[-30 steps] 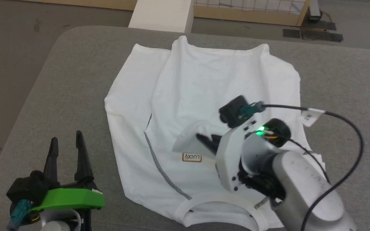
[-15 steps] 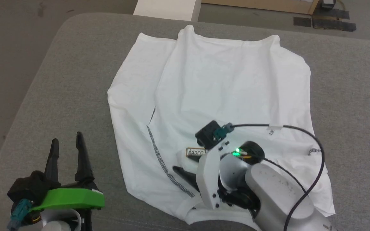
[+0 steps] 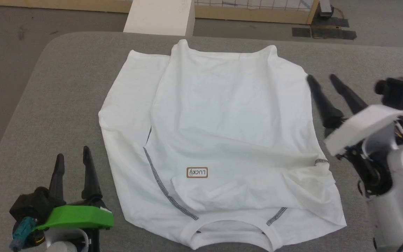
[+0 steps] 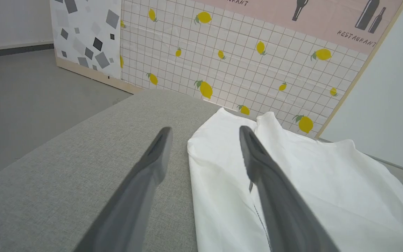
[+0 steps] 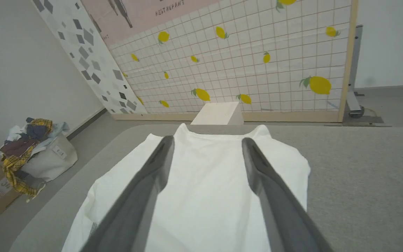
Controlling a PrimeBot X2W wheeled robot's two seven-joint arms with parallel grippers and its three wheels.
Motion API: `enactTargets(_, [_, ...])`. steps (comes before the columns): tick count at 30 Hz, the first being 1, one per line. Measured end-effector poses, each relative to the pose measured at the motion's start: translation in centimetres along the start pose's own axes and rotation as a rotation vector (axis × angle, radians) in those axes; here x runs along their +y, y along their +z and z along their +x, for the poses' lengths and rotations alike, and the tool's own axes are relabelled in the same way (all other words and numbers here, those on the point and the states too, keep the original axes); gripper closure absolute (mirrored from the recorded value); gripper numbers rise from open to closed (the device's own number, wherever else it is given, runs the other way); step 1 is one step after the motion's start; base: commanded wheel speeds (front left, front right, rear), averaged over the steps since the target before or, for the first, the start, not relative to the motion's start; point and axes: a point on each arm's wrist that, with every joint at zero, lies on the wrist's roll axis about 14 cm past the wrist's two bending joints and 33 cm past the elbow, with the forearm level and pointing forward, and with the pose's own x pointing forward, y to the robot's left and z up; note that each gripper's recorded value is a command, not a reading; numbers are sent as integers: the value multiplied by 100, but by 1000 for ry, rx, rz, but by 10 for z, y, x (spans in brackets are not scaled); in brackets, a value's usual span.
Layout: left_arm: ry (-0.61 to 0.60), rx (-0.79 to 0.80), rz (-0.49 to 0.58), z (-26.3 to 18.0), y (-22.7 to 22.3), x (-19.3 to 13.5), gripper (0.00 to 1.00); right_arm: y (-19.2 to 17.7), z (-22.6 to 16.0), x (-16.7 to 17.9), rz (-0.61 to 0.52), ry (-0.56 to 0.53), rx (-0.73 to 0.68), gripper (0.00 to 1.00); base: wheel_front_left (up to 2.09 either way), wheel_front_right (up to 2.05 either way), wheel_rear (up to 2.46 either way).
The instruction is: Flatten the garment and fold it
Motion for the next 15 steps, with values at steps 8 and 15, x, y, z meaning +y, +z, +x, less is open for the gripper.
enactTargets(8, [-20,53,-6,7,-16,-7,0,0,-62,-88,21,-307,-84,0,0,0,0])
enactTargets(15, [-134,104,9,63,-16,-32,0,1,-76,-111,24,-397,-93,0,0,0,0])
